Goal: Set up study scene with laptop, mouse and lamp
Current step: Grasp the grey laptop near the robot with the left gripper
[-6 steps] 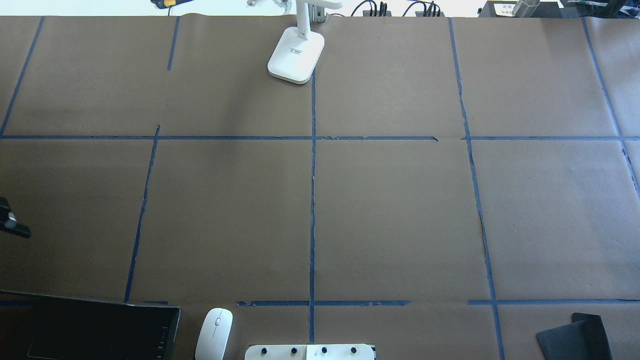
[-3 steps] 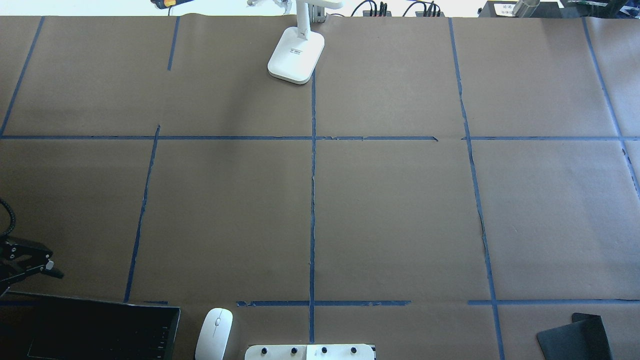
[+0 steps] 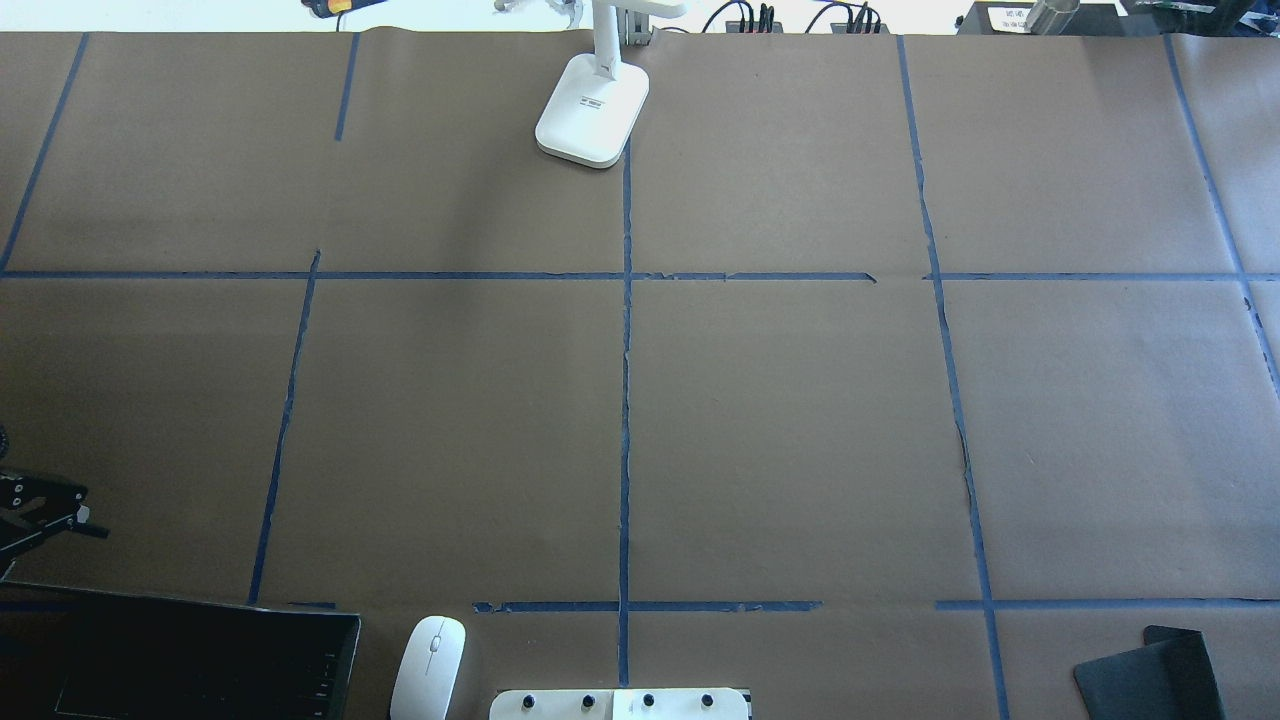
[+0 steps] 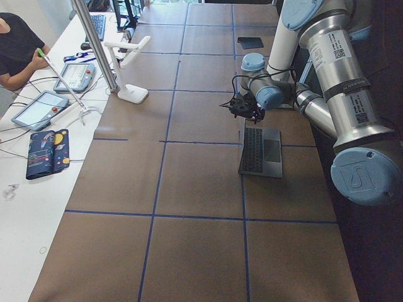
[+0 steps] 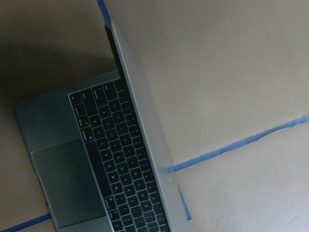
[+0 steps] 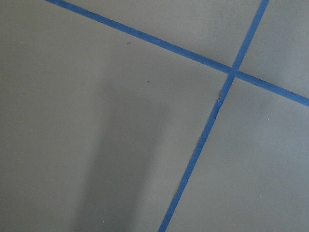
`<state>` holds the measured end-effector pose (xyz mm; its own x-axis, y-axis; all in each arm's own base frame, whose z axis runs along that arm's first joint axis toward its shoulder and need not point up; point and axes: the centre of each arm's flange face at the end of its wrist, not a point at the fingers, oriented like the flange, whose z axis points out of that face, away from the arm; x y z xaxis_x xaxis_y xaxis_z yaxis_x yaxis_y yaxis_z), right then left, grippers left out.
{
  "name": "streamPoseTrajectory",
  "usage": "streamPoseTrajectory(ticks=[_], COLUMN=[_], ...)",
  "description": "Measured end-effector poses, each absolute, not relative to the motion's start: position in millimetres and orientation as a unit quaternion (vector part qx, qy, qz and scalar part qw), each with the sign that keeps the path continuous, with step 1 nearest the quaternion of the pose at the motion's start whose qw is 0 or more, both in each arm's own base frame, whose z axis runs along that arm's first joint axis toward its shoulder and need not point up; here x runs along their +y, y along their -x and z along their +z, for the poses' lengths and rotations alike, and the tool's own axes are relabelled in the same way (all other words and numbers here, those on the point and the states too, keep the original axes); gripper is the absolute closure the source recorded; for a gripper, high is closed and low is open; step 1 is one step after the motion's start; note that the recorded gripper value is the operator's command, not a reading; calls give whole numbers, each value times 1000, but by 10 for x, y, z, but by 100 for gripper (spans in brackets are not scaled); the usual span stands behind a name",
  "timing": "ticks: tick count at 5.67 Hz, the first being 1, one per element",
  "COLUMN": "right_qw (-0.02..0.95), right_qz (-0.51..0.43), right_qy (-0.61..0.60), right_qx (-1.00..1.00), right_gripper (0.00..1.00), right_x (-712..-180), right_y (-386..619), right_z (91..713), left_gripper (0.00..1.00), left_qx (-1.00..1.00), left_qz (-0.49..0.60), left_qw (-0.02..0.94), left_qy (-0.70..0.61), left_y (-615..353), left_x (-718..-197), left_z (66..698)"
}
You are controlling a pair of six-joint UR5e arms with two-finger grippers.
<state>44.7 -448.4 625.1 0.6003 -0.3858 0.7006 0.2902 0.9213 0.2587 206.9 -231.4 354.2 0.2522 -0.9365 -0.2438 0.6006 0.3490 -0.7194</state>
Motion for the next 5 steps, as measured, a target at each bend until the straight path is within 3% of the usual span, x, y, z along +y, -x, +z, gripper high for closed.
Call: streamPoseTrajectory(ticks=[1,2,3,4,5], right_qw=[893,892,892,892,892], right_qz=[-189,-189,-189,-189,-189], right_qy=[-59,-58,-58,-58,-59], right_qx=[-405,-406,-406,-406,-407], right_gripper=[0,0,0,0,0], right_x=[-4481,-4478,-4477,-4477,-4477], right_y=[-445,-444,-443,-442,-442], right_z=[6254,6256,6257,6255,6253], left_gripper=[11,34,49,54,67], left_qx=[330,326,323,319,315], left_qz=[-521,-524,-524,-524,-525], left_qw=[746,745,746,747,748], left_qy=[251,253,255,255,255], left_y=[-2121,-2191,-2244,-2278,-2301], left_x=[-2341,-2353,-2355,-2362,-2368], left_z=[3585,3621,3646,3678,3698])
